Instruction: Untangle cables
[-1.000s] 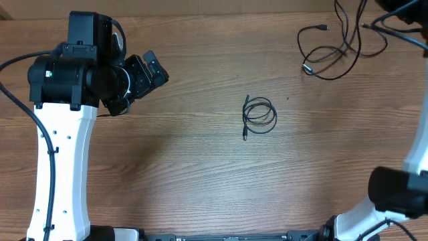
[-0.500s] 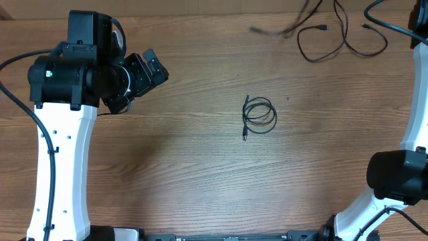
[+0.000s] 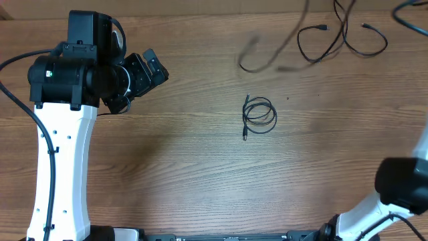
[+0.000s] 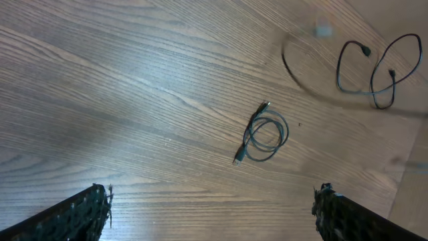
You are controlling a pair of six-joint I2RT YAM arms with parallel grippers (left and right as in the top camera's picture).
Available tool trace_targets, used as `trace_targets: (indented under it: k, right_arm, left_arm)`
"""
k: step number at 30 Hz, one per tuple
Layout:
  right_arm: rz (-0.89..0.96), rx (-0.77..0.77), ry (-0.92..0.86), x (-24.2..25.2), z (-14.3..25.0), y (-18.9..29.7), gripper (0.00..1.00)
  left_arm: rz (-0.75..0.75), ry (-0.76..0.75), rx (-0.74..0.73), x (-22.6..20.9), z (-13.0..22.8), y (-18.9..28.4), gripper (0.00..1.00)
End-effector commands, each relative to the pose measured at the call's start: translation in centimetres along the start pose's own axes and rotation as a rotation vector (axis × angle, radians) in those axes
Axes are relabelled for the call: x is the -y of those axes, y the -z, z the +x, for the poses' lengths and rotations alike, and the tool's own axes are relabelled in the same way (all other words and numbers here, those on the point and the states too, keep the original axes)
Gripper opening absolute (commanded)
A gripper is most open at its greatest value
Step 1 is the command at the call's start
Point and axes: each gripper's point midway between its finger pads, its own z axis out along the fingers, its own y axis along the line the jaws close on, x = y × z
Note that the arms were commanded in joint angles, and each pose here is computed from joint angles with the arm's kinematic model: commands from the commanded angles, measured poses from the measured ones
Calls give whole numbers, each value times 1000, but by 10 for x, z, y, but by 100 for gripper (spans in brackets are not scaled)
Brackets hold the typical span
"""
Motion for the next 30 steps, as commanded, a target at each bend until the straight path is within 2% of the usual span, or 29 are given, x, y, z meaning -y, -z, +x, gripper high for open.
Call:
trace_targets:
  k: [1, 9, 15, 18, 23, 26, 28, 30]
  right_arm:
    - [74, 115, 64, -43, -27, 32, 4]
    - [231, 262, -54, -15, -50, 100, 4]
    - [410, 412, -254, 31, -51, 149, 4]
    - [564, 455, -260, 61, -42, 170, 4]
    - [1032, 467, -311, 126, 2, 222, 4]
    - [1270, 445, -348, 148, 26, 251, 4]
    - [1353, 457, -410, 153, 39, 264, 4]
    - [1350, 472, -448, 153, 42, 264, 4]
  left_arm:
    - [-2, -24, 3, 0, 1, 1, 99]
    - [-2, -24, 4, 0, 1, 1, 100]
    - [-2, -24, 4, 0, 1, 1, 100]
    - [-3, -24, 3, 0, 1, 1, 100]
    - [-7, -22, -2, -1, 2, 1, 100]
    - [-5, -23, 0, -1, 2, 1, 100]
    - [-2, -24, 4, 0, 1, 1, 100]
    - [-3, -24, 4, 0, 1, 1, 100]
